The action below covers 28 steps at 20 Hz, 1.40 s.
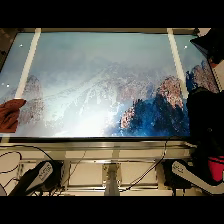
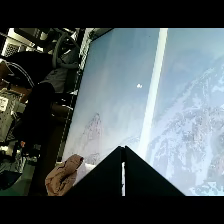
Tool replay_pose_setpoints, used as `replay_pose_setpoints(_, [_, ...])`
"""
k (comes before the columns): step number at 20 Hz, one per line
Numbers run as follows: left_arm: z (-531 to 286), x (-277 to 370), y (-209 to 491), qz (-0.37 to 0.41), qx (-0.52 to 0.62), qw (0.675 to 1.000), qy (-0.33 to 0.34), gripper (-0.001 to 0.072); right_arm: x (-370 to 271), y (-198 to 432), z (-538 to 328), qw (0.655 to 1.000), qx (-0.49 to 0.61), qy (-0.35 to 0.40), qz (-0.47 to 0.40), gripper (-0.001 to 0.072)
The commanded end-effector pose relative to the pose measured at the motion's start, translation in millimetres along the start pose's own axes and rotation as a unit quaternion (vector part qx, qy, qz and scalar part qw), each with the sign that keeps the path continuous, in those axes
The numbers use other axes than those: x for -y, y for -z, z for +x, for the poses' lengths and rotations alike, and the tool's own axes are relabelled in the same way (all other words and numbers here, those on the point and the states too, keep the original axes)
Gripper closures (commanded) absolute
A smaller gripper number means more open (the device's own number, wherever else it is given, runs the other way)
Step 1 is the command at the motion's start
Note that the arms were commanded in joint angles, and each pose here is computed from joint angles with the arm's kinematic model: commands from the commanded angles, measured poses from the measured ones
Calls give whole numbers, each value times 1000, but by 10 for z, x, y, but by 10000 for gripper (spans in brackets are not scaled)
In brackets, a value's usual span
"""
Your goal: Fold the clothes and pants, and hang the long-sleeved shirts on hangers.
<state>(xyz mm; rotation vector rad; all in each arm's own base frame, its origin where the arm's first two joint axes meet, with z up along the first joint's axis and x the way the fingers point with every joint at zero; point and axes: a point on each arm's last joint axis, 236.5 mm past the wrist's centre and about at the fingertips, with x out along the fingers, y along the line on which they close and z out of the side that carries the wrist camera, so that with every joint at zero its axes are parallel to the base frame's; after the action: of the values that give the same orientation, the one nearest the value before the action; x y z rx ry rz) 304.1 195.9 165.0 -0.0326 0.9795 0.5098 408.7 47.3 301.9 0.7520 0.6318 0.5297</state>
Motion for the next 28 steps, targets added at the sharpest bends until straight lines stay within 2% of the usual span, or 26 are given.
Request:
replay_pose_setpoints(1, [13, -4, 2, 1, -1, 1000, -1, 696, -2, 1, 1, 1000, 0, 0, 0, 688])
replay_pose_setpoints(3, [52, -41, 14, 7, -7, 1000, -9, 697, -2, 1, 1, 1000, 0, 0, 0, 688])
replay_pose_setpoints(7, [302, -303, 63, 36, -42, 996, -69, 680, -2, 2, 1, 1000, 0, 0, 0, 688])
replay_pose_setpoints(8, [395, -286, 54, 39, -46, 996, -67, 593, -2, 1, 1, 1000, 0, 0, 0, 688])
replay_pose_setpoints(9, [496, -265, 62, 42, -55, 995, -65, 472, -2, 2, 1, 1000, 0, 0, 0, 689])
replay_pose_setpoints(10, [603, -247, 96, 46, -68, 995, -63, 395, -2, 1, 1, 1000, 0, 0, 0, 688])
replay_pose_setpoints(15, [1070, -245, 197, 71, -112, 989, -72, 125, -2, 1, 1, 1000, 0, 0, 0, 688])
replay_pose_setpoints(19, [1397, -318, 317, 101, -148, 979, -92, 110, -2, 1, 1, 1000, 0, 0, 0, 688])
replay_pose_setpoints(28, [1913, -302, 593, 128, -205, 966, -93, 110, -2, 1, 1, 1000, 0, 0, 0, 689])
